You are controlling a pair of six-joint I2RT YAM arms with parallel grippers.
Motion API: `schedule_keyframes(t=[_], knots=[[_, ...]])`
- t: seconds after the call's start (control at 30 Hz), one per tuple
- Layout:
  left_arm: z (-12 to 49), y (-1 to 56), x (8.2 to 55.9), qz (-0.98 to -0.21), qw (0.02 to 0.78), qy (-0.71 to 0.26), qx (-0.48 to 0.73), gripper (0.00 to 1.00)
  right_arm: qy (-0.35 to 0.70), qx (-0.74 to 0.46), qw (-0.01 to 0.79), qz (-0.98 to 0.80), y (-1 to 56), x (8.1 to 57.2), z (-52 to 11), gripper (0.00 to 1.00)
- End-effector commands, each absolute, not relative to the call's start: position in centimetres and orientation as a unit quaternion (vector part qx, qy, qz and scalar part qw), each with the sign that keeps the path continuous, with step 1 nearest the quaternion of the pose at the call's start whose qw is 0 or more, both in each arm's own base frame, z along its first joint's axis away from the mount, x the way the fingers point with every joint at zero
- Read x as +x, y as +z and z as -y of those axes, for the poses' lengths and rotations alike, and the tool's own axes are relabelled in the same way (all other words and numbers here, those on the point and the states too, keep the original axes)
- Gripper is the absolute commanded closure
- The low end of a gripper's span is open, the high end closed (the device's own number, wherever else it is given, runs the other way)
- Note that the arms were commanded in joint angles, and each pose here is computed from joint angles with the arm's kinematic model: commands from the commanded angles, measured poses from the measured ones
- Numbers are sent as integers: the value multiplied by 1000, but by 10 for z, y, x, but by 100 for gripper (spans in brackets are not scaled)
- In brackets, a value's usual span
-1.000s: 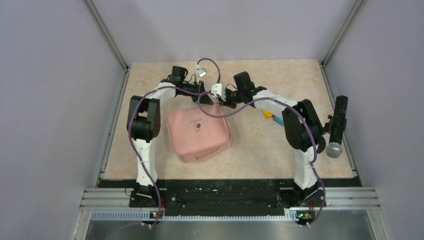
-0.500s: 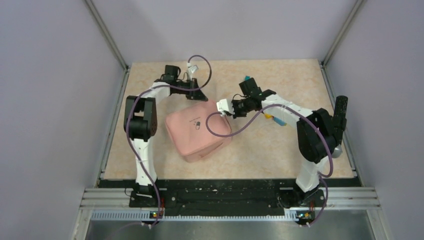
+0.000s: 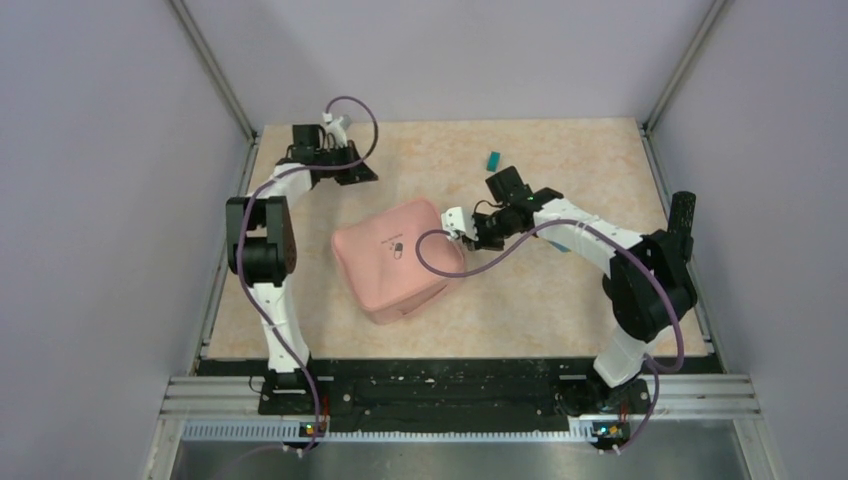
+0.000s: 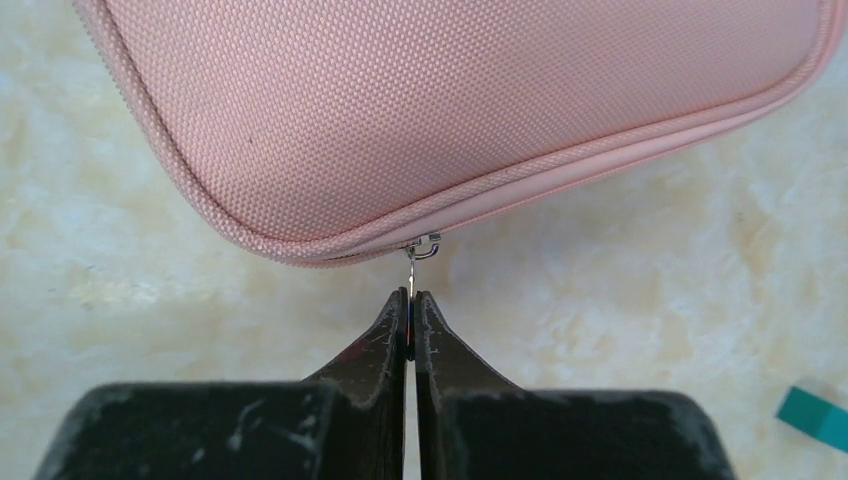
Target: Organize the medicine kit
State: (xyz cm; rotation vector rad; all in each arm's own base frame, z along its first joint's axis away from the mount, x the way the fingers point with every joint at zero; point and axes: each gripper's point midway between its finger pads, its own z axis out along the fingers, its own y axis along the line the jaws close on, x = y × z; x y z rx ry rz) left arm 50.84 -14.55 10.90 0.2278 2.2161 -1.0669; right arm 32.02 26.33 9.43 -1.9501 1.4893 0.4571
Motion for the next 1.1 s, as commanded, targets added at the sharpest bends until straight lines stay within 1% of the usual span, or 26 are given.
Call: schedule_keyframes(t=[0.0, 0.1, 0.13, 0.17, 0.23, 0.27, 0.3, 0.37, 0.5, 0.63, 0.83, 1.07], knots=[[62, 147, 548, -862, 430, -268, 28, 100, 220, -707, 268, -616, 94, 287, -247, 100], [53, 151, 547, -864, 434, -254, 15, 100, 228, -696, 273, -624, 99, 288, -250, 100], [61, 154, 545, -855, 436, -280, 30, 100, 230, -692, 276, -626, 101, 289, -251, 100], [77, 160, 540, -837, 436, -323, 61, 90, 229, -690, 280, -627, 101, 292, -253, 100], [103, 172, 527, -813, 419, -395, 90, 60, 221, -685, 294, -629, 102, 301, -257, 100], [117, 177, 523, -803, 413, -417, 103, 48, 216, -682, 303, -630, 102, 309, -260, 100], [131, 182, 518, -794, 406, -436, 121, 40, 212, -679, 311, -630, 105, 316, -263, 100], [163, 184, 508, -785, 388, -457, 157, 31, 209, -671, 321, -635, 109, 328, -269, 100], [225, 167, 488, -773, 349, -475, 234, 29, 205, -665, 339, -633, 117, 343, -278, 100], [257, 136, 473, -775, 310, -470, 288, 30, 204, -664, 344, -632, 120, 346, -280, 100], [255, 110, 456, -780, 286, -445, 334, 34, 202, -667, 347, -627, 121, 346, -279, 100], [258, 115, 416, -748, 221, -516, 354, 33, 203, -665, 351, -627, 121, 350, -282, 100]])
